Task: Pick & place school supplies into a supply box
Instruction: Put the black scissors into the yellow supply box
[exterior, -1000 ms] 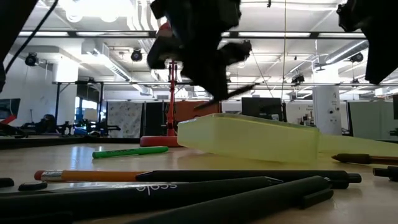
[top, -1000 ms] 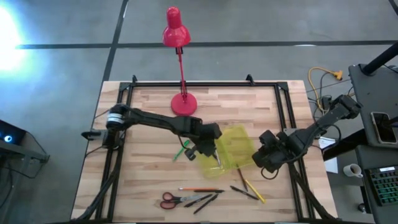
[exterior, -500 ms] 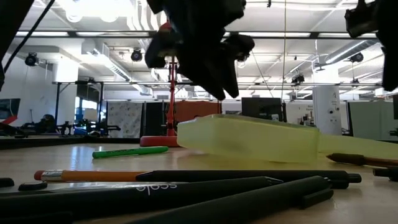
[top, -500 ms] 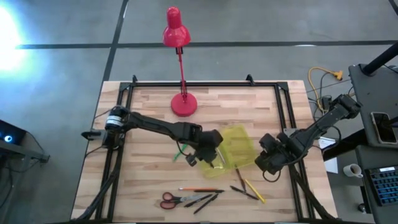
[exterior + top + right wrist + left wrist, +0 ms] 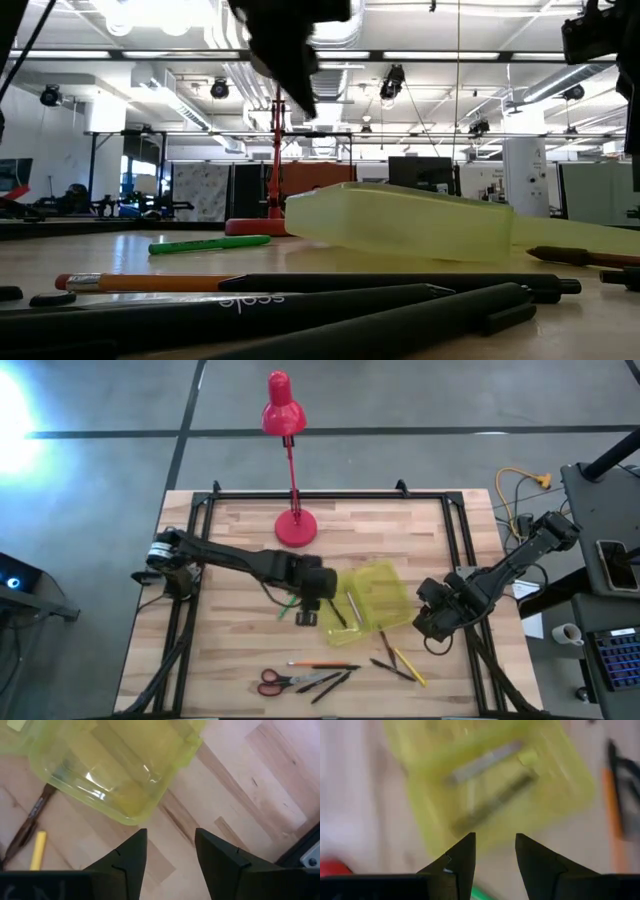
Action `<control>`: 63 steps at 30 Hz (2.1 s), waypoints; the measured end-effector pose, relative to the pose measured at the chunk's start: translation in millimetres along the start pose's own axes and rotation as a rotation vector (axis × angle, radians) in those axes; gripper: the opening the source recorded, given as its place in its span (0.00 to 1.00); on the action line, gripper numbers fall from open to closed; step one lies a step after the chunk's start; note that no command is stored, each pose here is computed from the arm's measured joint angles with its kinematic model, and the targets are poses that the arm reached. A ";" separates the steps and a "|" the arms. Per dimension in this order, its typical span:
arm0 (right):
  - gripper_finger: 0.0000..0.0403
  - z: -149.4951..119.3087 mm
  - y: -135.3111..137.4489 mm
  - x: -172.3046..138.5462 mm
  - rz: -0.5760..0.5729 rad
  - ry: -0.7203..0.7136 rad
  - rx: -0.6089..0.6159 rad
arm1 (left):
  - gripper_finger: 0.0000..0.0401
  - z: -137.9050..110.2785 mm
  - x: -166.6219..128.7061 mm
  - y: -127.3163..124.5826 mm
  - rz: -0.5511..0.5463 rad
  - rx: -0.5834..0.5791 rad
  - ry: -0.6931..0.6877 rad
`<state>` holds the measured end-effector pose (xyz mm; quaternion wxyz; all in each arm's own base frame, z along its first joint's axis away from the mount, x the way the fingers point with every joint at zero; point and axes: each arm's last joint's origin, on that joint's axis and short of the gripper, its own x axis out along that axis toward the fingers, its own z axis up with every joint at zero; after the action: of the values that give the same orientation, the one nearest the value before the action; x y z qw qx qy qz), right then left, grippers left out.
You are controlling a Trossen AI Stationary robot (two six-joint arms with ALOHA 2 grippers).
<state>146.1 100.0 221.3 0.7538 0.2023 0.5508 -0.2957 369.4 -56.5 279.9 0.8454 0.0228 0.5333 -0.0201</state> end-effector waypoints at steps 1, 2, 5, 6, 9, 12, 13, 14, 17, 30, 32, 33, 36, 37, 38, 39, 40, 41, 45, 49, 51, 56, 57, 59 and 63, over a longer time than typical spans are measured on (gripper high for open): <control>0.39 -0.4 -0.6 1.2 -0.004 0.001 -0.001 | 0.31 -5.1 -1.4 -6.6 -0.032 -0.028 0.030; 0.39 -1.0 -1.3 2.6 -0.010 0.001 -0.003 | 0.31 -10.1 -1.9 -15.3 -0.065 -0.044 0.056; 0.40 -2.7 -2.9 6.8 -0.020 0.003 0.004 | 0.31 -24.0 -4.6 -51.8 -0.128 0.037 0.084; 0.40 -3.2 -3.4 7.8 -0.024 0.004 0.011 | 0.31 -29.4 -7.0 -65.9 -0.147 0.102 0.087; 0.40 -3.7 -2.5 9.9 -0.012 0.002 0.027 | 0.31 -49.2 -12.4 -105.3 -0.195 0.275 0.093; 0.40 -3.4 -0.2 10.2 0.012 -0.002 0.021 | 0.31 -69.5 -10.1 -134.9 -0.221 0.328 0.126; 0.40 -3.3 0.0 10.2 0.014 -0.003 0.018 | 0.31 -74.9 -9.2 -143.0 -0.226 0.336 0.127; 0.40 -3.3 0.0 10.2 0.014 -0.003 0.015 | 0.31 -79.4 -8.1 -150.8 -0.235 0.346 0.116; 0.39 -3.3 0.1 10.2 0.015 -0.003 0.011 | 0.31 -91.9 -3.4 -170.9 -0.228 0.305 0.072; 0.38 -3.5 -1.2 12.4 0.002 -0.027 0.036 | 0.31 -116.3 39.4 -191.0 -0.205 -0.216 0.105; 0.38 -3.9 -1.9 13.3 -0.003 -0.026 0.039 | 0.31 -120.5 39.6 -194.6 -0.204 -0.205 0.112; 0.38 -4.0 -2.1 13.6 -0.005 -0.025 0.039 | 0.31 -122.7 38.9 -197.0 -0.208 -0.197 0.114; 0.37 -4.7 -2.9 15.1 -0.011 -0.024 0.039 | 0.31 -127.9 36.4 -203.9 -0.223 -0.183 0.123; 0.37 -4.8 -3.0 15.2 -0.011 -0.024 0.039 | 0.31 -129.6 36.1 -205.4 -0.223 -0.189 0.127; 0.38 -5.0 -3.1 15.7 -0.012 -0.024 0.043 | 0.31 -130.7 37.7 -206.2 -0.219 -0.200 0.133; 0.38 -5.4 -3.7 16.6 -0.015 -0.023 0.051 | 0.31 -131.2 39.4 -206.8 -0.215 -0.209 0.137; 0.38 -5.9 -4.4 17.8 -0.021 -0.022 0.060 | 0.31 -133.3 42.0 -208.8 -0.209 -0.206 0.144; 0.38 -6.4 -5.2 18.9 -0.026 -0.022 0.069 | 0.31 -134.9 46.1 -210.0 -0.197 -0.204 0.150; 0.37 -9.0 -8.6 24.3 -0.047 -0.017 0.115 | 0.30 -138.5 61.3 -213.7 -0.154 -0.205 0.167; 0.37 -11.6 -10.8 28.5 -0.058 0.010 0.132 | 0.30 -137.1 74.0 -218.3 -0.105 -0.207 0.156; 0.37 -12.2 -11.5 29.6 -0.062 0.014 0.132 | 0.30 -137.4 78.2 -218.6 -0.065 -0.203 0.150; 0.37 -12.1 -11.2 29.6 -0.059 0.014 0.126 | 0.30 -137.9 70.0 -209.6 0.072 -0.234 0.193; 0.37 -12.1 -11.2 29.6 -0.059 0.014 0.125 | 0.30 -136.0 65.8 -208.7 0.089 -0.231 0.186; 0.37 -12.1 -11.2 29.6 -0.059 0.013 0.120 | 0.30 -134.7 61.2 -207.6 0.128 -0.219 0.183; 0.37 -12.2 -11.7 30.4 -0.062 0.009 0.120 | 0.31 -131.3 57.1 -208.3 0.129 -0.201 0.167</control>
<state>136.3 92.2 188.9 0.7283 0.2312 0.5417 -0.3503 263.6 -257.0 168.3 0.7955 -0.0261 0.5987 0.0900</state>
